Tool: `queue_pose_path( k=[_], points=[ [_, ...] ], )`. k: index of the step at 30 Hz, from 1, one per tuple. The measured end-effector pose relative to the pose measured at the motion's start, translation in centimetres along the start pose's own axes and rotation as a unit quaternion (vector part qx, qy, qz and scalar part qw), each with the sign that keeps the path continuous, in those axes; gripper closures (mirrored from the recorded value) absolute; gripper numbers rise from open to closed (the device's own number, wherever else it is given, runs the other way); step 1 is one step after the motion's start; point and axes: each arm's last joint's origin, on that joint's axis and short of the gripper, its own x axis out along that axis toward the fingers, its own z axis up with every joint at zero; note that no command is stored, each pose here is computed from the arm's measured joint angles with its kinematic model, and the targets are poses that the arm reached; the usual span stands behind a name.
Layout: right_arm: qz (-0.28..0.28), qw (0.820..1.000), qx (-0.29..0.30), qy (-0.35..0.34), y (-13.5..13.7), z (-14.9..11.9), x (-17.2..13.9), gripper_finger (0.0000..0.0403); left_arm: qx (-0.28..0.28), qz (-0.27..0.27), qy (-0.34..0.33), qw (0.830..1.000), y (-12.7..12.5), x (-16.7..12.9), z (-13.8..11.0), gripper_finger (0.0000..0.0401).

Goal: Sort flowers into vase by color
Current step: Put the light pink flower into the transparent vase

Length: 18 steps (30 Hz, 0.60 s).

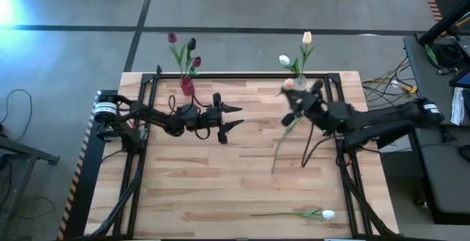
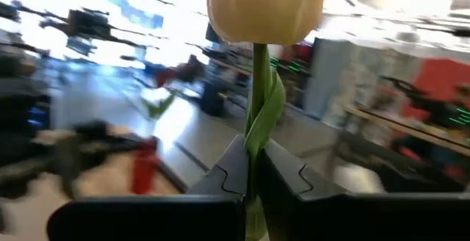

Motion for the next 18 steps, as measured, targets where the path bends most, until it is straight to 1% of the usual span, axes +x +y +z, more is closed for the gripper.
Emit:
queue_pose_path(
  k=[2, 4, 10, 15, 18],
  points=[
    [-0.033, 0.999, -0.004, 0.017, -1.4, 0.3, -0.8, 0.039, 0.0, 0.007, -0.008, 1.0, 0.0, -0.6, -0.2, 0.0212],
    [-0.06, 0.998, 0.005, 0.024, -2.8, 0.7, -1.5, 0.039, 0.003, 0.01, -0.016, 1.0, 0.0, -1.2, -0.4, 0.0213],
    [-0.126, 0.991, 0.038, 0.017, -6.3, 1.7, -3.4, 0.039, 0.003, 0.023, -0.017, 1.0, 0.0, -2.1, -0.9, 0.0213],
    [-0.168, 0.984, 0.056, 0.004, -8.4, 2.1, -4.3, 0.039, 0.003, 0.034, -0.01, 0.999, 0.1, -2.5, -1.2, 0.0213],
    [-0.193, 0.979, 0.06, 0.005, -9.0, 2.0, -4.0, 0.039, 0.009, 0.046, -0.005, 0.999, 0.1, -2.6, -1.4, 0.0213]
  ],
)
